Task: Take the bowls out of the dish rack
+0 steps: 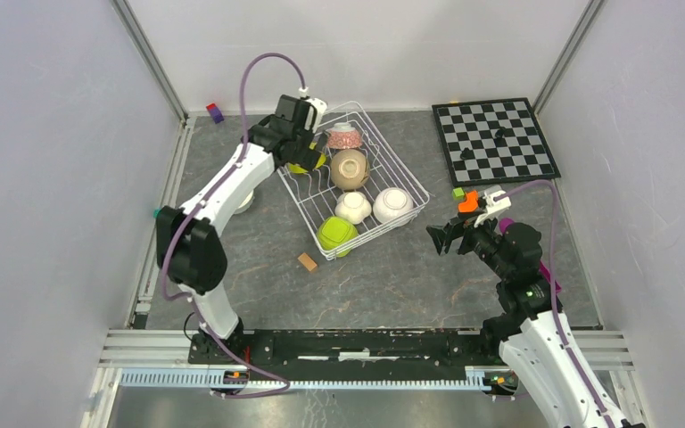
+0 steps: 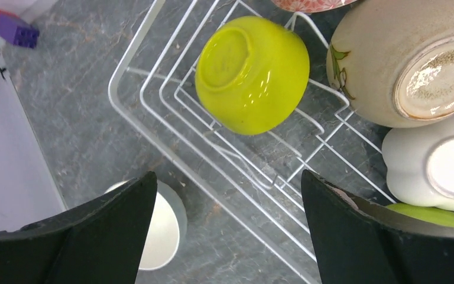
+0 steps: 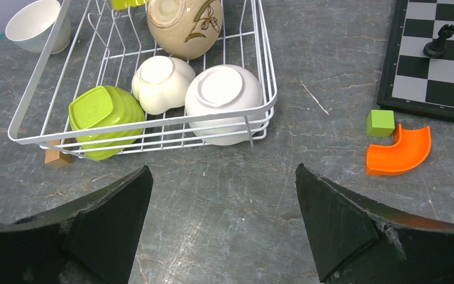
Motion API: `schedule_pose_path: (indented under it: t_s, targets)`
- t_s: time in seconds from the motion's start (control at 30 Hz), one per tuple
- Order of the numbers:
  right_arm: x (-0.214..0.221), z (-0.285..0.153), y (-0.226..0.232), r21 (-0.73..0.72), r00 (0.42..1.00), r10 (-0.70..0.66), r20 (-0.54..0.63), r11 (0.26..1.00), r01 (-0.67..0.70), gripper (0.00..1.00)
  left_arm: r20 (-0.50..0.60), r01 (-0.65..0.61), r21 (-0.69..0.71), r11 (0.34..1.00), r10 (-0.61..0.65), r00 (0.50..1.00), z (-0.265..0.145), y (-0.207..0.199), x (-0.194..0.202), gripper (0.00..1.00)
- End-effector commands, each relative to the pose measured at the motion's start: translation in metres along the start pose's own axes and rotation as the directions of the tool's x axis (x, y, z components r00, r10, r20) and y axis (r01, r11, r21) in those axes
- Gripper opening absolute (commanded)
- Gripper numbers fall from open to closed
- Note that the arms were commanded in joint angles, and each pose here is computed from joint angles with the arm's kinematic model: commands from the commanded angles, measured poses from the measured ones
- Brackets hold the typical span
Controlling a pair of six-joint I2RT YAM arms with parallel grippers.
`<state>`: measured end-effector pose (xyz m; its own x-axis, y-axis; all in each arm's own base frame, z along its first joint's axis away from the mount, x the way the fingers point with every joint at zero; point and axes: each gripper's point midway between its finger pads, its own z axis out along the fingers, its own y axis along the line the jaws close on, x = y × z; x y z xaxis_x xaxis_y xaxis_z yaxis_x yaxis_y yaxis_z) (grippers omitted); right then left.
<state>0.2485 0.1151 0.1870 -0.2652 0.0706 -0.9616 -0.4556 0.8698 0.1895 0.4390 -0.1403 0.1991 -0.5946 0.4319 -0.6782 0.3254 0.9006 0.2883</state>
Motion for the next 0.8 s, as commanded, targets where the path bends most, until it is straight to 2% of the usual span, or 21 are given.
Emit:
schedule_pose_path:
  t_s: [0.0, 0.13, 0.4, 0.77]
  targets:
    - [-0.027, 0.000, 0.007, -0.025, 0.998, -0.024, 0.054, 0.999, 0.025, 0.98, -0.090, -0.219, 0.023, 0.976, 0.220, 0.971, 0.010, -0.003, -0.004, 0.98]
    - [-0.028, 0.001, 0.004, -0.009, 0.999, -0.022, 0.049, 1.000, 0.022, 0.98, -0.143, -0.261, 0.083, 0.962, 0.271, 0.952, 0.030, -0.013, -0.004, 1.00]
    - [-0.028, 0.002, 0.004, -0.013, 0.999, -0.027, 0.046, 1.000, 0.028, 0.98, -0.243, -0.309, 0.047, 0.950, 0.311, 0.919, 0.056, -0.007, 0.006, 1.00]
    - [-0.026, 0.006, 0.006, -0.031, 0.999, -0.019, 0.034, 0.999, 0.020, 0.97, -0.289, -0.347, 0.026, 0.938, 0.339, 0.895, 0.079, -0.007, 0.014, 1.00]
